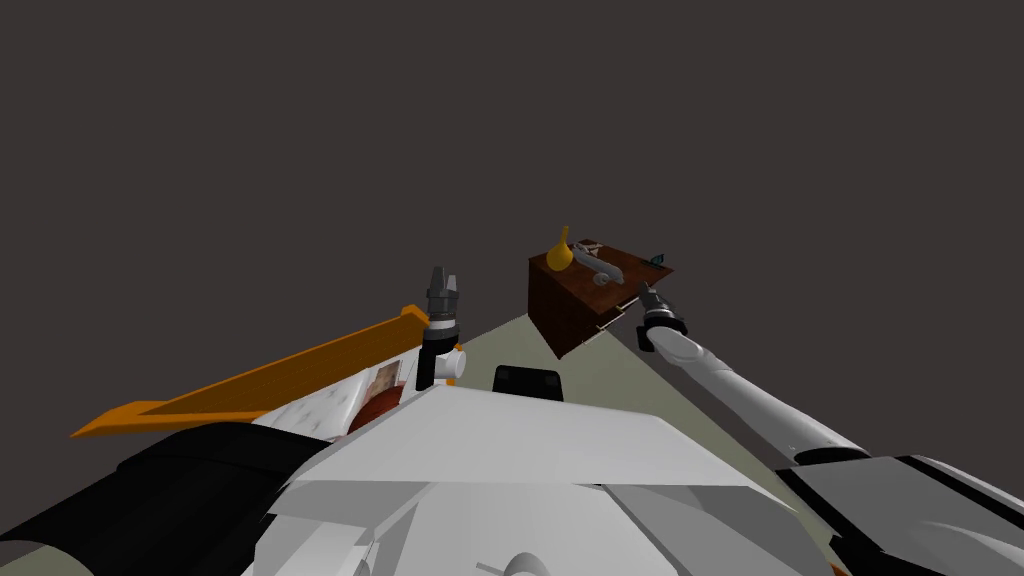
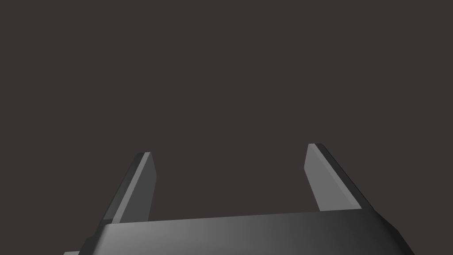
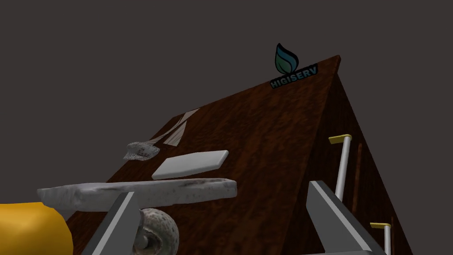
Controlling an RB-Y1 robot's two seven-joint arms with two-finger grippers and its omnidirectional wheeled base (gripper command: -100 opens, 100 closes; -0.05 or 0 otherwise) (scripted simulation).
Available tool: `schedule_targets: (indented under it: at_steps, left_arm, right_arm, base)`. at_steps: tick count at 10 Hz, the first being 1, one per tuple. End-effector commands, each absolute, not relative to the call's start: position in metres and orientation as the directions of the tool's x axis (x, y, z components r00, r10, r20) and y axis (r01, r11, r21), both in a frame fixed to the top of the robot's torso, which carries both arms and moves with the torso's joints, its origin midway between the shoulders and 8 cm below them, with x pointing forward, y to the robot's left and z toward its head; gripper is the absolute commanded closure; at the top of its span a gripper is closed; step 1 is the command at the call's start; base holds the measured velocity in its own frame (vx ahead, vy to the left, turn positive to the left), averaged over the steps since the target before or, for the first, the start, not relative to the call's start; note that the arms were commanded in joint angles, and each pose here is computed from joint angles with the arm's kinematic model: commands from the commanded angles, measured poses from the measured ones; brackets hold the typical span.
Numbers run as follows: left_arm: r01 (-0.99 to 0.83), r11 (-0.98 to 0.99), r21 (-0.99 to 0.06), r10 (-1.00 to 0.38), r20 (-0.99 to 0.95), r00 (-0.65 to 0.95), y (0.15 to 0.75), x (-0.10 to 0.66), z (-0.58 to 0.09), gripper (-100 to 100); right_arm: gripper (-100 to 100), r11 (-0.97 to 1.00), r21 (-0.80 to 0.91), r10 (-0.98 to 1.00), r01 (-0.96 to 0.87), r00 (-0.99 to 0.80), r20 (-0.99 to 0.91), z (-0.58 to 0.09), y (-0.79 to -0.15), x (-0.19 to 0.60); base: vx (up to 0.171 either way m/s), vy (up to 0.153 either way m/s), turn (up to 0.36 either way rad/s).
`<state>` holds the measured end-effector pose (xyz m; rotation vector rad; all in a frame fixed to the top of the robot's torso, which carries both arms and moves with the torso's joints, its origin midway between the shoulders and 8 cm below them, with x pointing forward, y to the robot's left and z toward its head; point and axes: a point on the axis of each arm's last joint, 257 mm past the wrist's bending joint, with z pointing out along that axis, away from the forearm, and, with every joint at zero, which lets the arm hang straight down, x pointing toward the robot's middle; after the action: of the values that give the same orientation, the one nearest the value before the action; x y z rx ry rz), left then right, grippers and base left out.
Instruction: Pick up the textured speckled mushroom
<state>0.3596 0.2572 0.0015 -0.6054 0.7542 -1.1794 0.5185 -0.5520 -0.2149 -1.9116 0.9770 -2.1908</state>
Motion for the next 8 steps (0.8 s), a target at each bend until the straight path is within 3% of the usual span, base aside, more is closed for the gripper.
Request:
schedule_targets:
  at_steps: [1, 8]
  left_arm:
    - [0.585, 0.279, -0.761, -0.960, -0.201, 0.196, 0.257, 0.360, 0.001, 0]
    - [0.585, 0.279, -0.761, -0.960, -0.201, 0.196, 0.257, 0.360, 0.001, 0]
  right_arm:
    - [-100, -0.808, -0.479, -0.444, -0.344, -0.180, 0.878, -0.212, -0.561, 0.521]
    - [-100, -0.825, -0.444, -0.457, -0.351, -0.051, 0.888, -0.215, -0.581, 0.527]
  base:
    - [-0.047, 0.002, -0.004]
    - [-0.023, 0.002, 0.003]
